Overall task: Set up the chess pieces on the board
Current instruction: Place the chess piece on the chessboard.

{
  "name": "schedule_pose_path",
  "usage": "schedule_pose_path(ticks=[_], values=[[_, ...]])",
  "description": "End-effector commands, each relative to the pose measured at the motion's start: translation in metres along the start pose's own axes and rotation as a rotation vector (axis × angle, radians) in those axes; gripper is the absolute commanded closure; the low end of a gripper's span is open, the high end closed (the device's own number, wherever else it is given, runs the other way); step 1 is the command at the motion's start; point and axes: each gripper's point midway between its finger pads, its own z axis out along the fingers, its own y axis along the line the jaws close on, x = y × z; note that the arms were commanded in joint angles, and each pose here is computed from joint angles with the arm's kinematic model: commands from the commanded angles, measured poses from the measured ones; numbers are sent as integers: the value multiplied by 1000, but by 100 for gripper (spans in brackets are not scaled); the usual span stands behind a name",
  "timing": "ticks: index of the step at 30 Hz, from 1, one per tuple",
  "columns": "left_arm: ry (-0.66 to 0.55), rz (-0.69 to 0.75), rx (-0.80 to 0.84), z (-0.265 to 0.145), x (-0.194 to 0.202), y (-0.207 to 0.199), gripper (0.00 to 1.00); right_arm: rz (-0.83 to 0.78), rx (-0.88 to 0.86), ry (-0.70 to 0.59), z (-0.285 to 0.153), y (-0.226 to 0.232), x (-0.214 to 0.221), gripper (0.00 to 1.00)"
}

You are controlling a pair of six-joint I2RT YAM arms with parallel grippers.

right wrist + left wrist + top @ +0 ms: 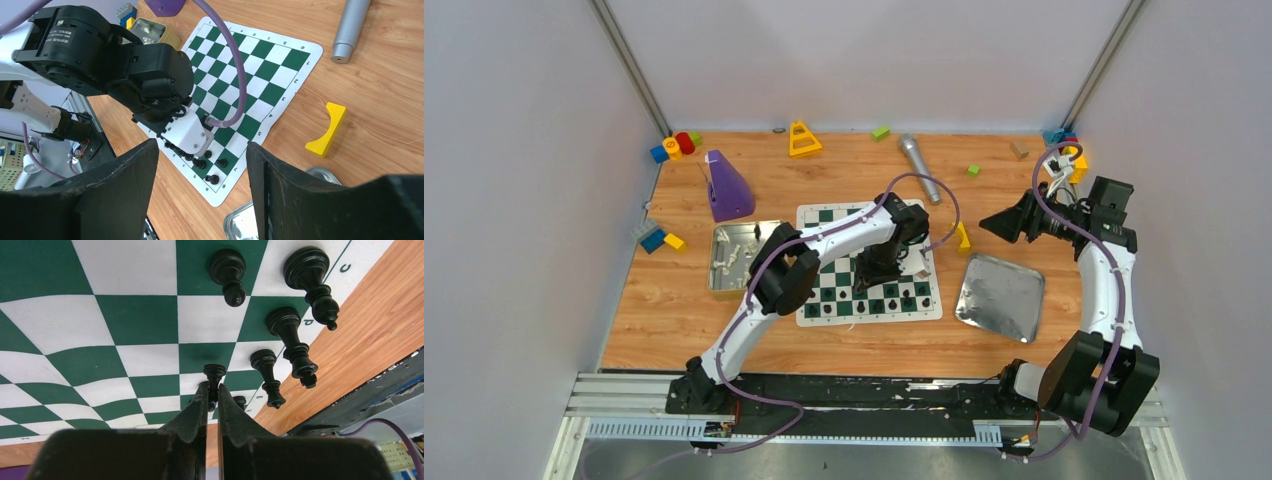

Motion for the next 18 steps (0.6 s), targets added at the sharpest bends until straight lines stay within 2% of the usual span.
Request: schedule_pose_path(ticks=[1,11,18], values=[[-2,14,-9,-5,-5,-1,90,-33,-35,-15,-2,6,-2,34],[12,11,-21,-2,-7,3,79,-24,-42,-18,-3,6,-1,34],[-11,-3,-44,-8,-10,6,63,-23,-43,-21,-5,6,-1,34]])
